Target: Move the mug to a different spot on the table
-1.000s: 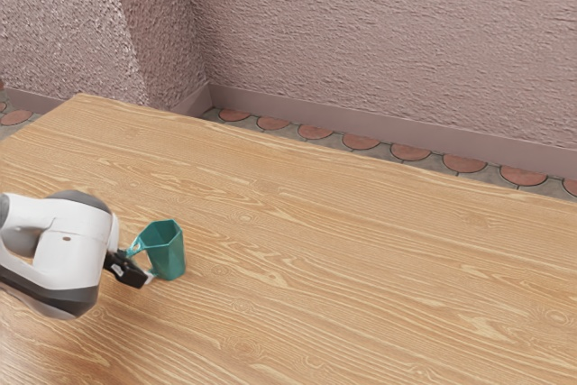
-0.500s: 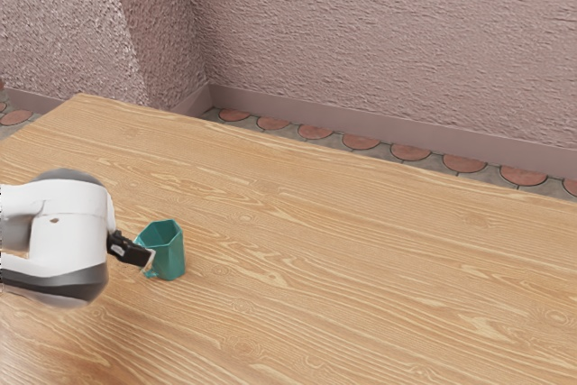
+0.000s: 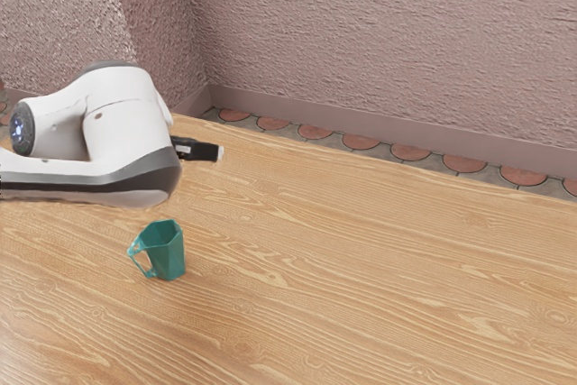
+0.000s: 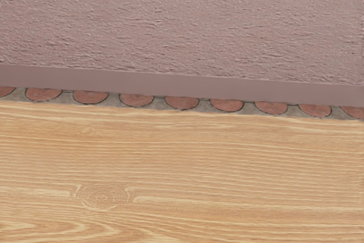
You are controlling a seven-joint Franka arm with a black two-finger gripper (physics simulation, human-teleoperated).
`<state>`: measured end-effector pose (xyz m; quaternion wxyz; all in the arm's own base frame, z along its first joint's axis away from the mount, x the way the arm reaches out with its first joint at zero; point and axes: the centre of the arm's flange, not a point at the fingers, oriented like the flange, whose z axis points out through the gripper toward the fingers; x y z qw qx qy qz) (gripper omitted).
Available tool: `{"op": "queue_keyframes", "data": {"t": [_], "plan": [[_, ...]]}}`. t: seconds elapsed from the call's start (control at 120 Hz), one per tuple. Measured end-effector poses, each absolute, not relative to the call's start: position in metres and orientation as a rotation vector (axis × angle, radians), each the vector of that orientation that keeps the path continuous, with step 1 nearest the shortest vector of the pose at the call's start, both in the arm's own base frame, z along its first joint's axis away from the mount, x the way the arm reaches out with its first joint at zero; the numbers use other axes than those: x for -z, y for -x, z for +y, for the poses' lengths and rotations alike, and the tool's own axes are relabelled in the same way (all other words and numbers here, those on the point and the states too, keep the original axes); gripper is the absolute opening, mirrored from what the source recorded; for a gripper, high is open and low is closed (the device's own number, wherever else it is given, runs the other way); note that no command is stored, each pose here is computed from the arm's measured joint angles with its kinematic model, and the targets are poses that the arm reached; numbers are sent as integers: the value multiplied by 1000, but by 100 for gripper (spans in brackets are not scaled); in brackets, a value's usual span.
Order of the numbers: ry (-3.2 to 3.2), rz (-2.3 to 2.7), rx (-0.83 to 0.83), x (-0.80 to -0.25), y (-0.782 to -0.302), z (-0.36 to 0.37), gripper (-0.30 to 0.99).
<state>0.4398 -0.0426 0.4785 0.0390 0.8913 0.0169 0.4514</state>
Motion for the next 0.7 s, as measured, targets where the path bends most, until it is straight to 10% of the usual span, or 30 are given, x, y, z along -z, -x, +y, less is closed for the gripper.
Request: {"op": "queue_keyframes", "data": {"t": [0.7], "plan": [[-2902, -409, -1581, -501, -489, -12, 69]]}}
